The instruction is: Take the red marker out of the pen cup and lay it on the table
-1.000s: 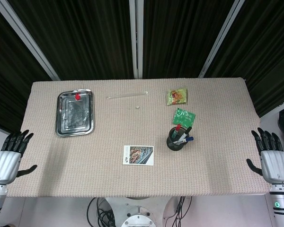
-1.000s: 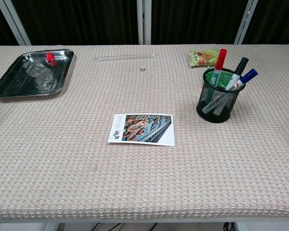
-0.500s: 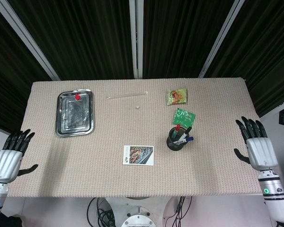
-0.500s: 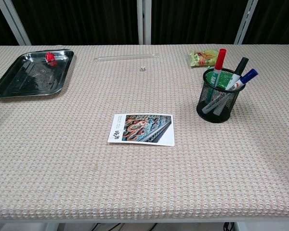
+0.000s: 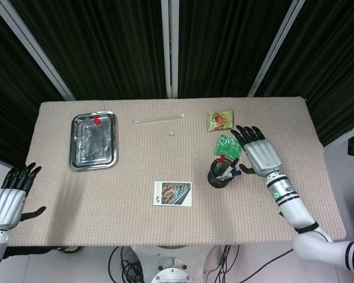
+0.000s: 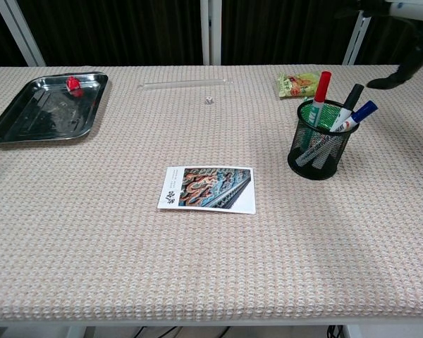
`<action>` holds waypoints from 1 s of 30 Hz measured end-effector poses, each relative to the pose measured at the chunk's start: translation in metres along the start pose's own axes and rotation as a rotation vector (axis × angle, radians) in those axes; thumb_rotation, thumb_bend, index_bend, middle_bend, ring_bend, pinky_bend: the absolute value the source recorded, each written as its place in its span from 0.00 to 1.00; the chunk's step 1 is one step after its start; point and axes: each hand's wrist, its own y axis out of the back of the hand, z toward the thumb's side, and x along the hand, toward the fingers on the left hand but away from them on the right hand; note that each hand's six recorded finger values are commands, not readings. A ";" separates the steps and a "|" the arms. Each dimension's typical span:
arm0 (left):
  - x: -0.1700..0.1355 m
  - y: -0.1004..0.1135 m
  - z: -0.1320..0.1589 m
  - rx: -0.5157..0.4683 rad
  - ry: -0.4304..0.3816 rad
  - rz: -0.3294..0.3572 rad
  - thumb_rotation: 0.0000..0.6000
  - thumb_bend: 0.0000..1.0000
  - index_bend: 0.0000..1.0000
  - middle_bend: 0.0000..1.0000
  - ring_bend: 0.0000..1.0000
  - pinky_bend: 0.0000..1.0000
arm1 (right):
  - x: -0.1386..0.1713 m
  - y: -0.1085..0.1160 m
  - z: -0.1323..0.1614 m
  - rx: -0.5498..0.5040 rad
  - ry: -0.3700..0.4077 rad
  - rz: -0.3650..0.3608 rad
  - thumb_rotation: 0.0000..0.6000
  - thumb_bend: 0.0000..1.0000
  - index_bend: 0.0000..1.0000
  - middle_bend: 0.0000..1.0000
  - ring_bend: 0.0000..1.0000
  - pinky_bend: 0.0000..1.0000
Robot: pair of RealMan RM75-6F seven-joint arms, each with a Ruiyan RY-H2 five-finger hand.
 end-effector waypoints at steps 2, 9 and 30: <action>0.000 0.000 -0.001 0.000 0.004 -0.002 1.00 0.10 0.04 0.00 0.00 0.02 | -0.010 -0.004 0.015 0.001 0.019 0.016 1.00 0.18 0.15 0.00 0.00 0.00; 0.001 -0.002 -0.004 -0.003 0.015 -0.021 1.00 0.10 0.04 0.00 0.00 0.02 | -0.021 -0.010 0.029 0.015 0.026 0.016 1.00 0.18 0.30 0.00 0.00 0.00; 0.000 -0.003 -0.005 -0.007 0.026 -0.032 1.00 0.10 0.04 0.00 0.00 0.02 | -0.026 -0.019 0.031 0.051 0.005 0.014 1.00 0.20 0.44 0.02 0.00 0.00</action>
